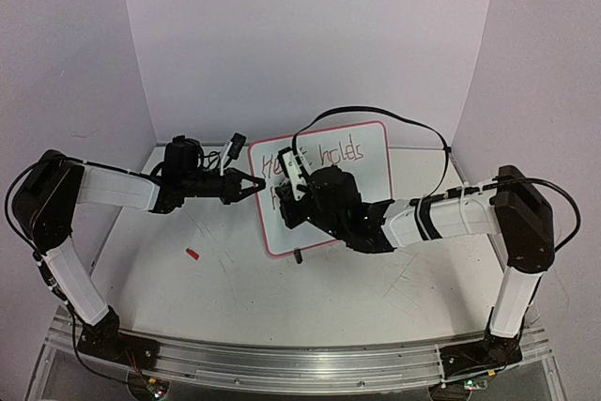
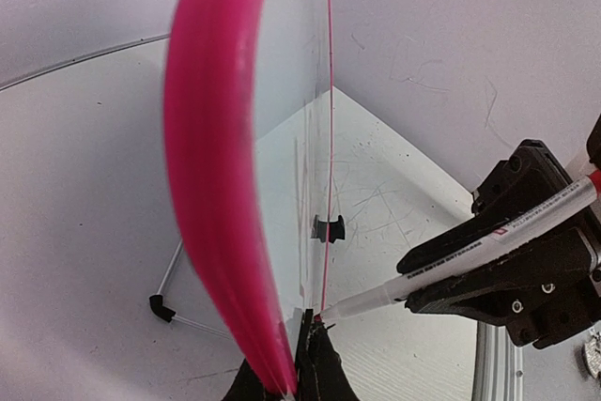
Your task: Write a sentence on the whiteboard
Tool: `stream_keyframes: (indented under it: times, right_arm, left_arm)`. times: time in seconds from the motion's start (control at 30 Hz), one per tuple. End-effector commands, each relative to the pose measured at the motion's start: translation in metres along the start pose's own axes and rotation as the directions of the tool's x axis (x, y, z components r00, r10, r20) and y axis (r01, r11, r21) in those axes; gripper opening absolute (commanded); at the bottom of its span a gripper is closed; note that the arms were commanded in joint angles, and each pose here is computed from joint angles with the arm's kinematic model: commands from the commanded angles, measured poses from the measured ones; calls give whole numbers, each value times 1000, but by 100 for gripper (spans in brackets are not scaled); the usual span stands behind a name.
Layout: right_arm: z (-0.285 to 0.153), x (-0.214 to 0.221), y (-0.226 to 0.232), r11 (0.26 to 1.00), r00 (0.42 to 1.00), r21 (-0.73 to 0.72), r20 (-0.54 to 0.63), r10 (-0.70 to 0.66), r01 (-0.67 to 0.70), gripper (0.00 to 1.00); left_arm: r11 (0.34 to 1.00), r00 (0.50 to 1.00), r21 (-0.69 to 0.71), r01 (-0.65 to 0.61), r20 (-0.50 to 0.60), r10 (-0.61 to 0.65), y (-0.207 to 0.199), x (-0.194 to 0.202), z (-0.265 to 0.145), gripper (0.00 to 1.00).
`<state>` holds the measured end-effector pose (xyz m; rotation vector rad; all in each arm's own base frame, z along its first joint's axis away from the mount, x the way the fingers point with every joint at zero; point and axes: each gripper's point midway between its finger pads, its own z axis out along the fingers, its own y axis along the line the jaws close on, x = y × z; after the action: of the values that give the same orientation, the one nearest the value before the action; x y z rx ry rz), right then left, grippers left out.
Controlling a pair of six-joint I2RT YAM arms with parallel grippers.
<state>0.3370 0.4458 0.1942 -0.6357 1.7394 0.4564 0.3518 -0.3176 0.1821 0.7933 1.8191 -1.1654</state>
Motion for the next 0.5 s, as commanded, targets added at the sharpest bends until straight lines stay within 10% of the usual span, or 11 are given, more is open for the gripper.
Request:
stream_keyframes:
  times: [0.0, 0.47]
  right_arm:
    - [-4, -9, -26, 996, 1000, 94, 22, 2, -4, 0]
    - [-10, 33, -19, 999, 997, 39, -74, 34, -31, 0]
  left_arm:
    - [978, 994, -175, -111, -11, 111, 34, -1, -6, 0]
    - [978, 994, -175, -112, -12, 112, 34, -1, -6, 0]
